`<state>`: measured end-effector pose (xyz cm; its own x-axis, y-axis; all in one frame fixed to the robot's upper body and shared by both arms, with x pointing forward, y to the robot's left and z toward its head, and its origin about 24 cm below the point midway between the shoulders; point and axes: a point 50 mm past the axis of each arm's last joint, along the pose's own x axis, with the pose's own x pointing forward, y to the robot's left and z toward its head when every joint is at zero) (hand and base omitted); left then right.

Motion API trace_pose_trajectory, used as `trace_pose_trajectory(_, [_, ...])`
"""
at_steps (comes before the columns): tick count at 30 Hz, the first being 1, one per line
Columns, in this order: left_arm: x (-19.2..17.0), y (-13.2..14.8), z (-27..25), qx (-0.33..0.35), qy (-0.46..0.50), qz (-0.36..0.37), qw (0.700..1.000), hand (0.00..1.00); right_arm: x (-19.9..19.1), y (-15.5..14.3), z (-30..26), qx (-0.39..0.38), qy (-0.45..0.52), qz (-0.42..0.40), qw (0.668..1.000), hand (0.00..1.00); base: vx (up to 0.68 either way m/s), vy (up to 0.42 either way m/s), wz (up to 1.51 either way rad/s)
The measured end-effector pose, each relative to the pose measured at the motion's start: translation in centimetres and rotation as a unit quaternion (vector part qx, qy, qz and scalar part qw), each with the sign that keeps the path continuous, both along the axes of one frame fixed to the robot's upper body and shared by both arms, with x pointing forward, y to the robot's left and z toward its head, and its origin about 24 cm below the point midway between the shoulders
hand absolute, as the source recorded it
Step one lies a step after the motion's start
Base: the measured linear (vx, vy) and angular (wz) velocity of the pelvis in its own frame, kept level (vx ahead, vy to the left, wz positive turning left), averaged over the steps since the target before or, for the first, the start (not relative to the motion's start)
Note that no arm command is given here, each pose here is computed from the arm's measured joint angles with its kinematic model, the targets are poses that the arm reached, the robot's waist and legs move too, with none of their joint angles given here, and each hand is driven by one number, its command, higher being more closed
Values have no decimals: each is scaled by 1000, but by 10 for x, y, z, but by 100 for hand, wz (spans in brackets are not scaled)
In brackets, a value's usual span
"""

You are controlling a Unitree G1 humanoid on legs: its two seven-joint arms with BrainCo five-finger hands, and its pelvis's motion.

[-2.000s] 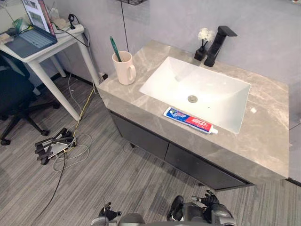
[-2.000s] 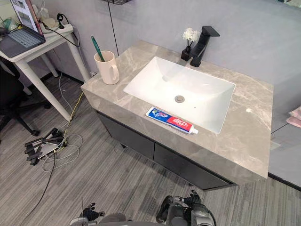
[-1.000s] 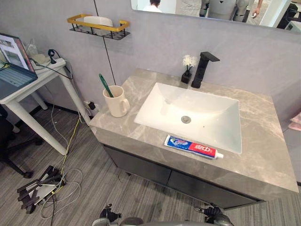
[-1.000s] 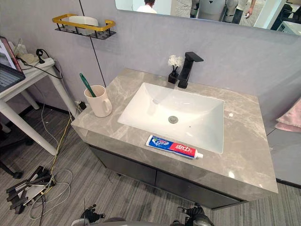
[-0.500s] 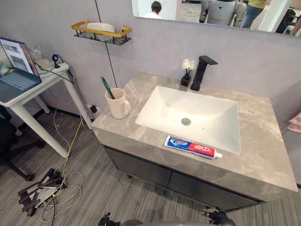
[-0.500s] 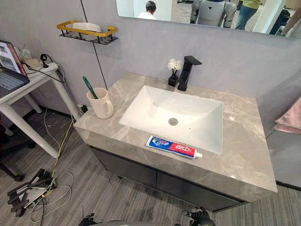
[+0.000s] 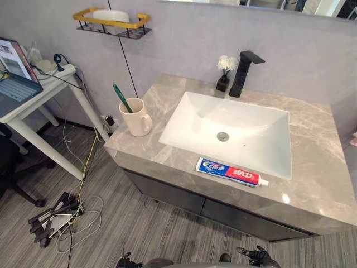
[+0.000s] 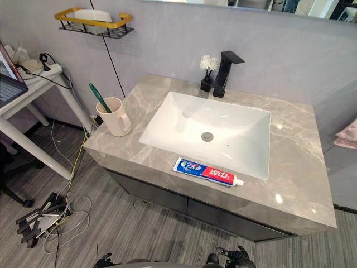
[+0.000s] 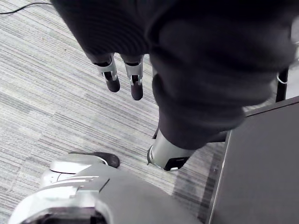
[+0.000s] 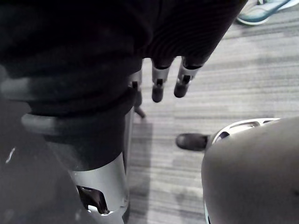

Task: Organize washtable

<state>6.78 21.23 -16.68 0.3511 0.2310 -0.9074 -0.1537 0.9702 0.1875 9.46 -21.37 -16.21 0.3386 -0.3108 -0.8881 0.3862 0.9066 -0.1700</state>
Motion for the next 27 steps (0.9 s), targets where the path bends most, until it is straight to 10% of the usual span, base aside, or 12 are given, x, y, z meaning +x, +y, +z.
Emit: trace_pose_trajectory(27, [55,7,17,12,-88,3,996,0,16,13,2,22,-25,-35,999,0,85,51,-19])
